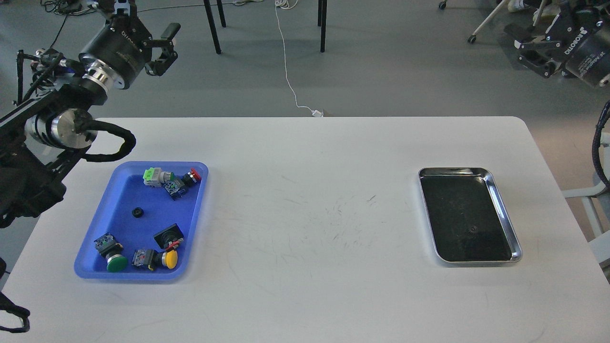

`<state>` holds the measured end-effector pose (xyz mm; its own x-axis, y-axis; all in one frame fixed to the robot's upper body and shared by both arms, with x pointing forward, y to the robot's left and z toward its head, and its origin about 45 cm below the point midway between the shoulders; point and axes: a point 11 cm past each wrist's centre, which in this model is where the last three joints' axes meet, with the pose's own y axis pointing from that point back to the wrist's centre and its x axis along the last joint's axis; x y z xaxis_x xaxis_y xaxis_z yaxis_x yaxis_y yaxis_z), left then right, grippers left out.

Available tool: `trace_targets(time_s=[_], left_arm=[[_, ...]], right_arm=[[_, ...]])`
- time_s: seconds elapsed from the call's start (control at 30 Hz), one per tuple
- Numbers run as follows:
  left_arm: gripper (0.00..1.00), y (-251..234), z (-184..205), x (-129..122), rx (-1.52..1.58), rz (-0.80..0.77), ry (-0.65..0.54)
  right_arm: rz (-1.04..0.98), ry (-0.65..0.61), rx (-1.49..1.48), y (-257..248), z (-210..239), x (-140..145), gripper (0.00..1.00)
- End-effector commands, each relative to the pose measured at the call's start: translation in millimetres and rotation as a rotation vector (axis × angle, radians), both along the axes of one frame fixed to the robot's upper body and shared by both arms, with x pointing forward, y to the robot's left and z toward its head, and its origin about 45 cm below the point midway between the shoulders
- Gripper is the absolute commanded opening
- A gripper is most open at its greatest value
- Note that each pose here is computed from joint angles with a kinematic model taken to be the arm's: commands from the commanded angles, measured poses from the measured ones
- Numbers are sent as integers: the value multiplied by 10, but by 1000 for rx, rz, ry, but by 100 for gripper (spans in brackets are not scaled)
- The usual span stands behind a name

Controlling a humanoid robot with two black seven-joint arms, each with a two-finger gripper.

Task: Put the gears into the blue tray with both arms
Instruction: 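Move the right gripper back over the silver tray, then grasp a second small black part in the silver tray with the right gripper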

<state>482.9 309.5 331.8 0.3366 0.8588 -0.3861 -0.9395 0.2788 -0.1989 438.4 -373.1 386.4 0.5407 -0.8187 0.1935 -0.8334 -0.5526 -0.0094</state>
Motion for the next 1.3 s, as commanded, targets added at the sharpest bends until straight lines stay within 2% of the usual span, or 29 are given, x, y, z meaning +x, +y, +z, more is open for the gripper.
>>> trace_targets(time_s=[0.0,0.23,0.5,0.67,0.93,1.27], left_arm=[[98,45,-5,55,-189,49,12],[98,166,-123,81,-245,65,34],[98,186,-334,15,-255,71,70],[98,208,-295,5,-268,65,54],[98,244,-284,-2,-278,76,44],[98,261,-356,-30,-278,83,55]], right_arm=[[91,4,-269,232,8,56,99],[272,69,-669,576,-427,37,99],[570,202,-1236,450,-1302,-323,97],[717,280,-1411,233,-1686,-574,78],[782,350,-1465,30,-2053,-840,73],[794,344,-1447,49,-2230,-928,66]])
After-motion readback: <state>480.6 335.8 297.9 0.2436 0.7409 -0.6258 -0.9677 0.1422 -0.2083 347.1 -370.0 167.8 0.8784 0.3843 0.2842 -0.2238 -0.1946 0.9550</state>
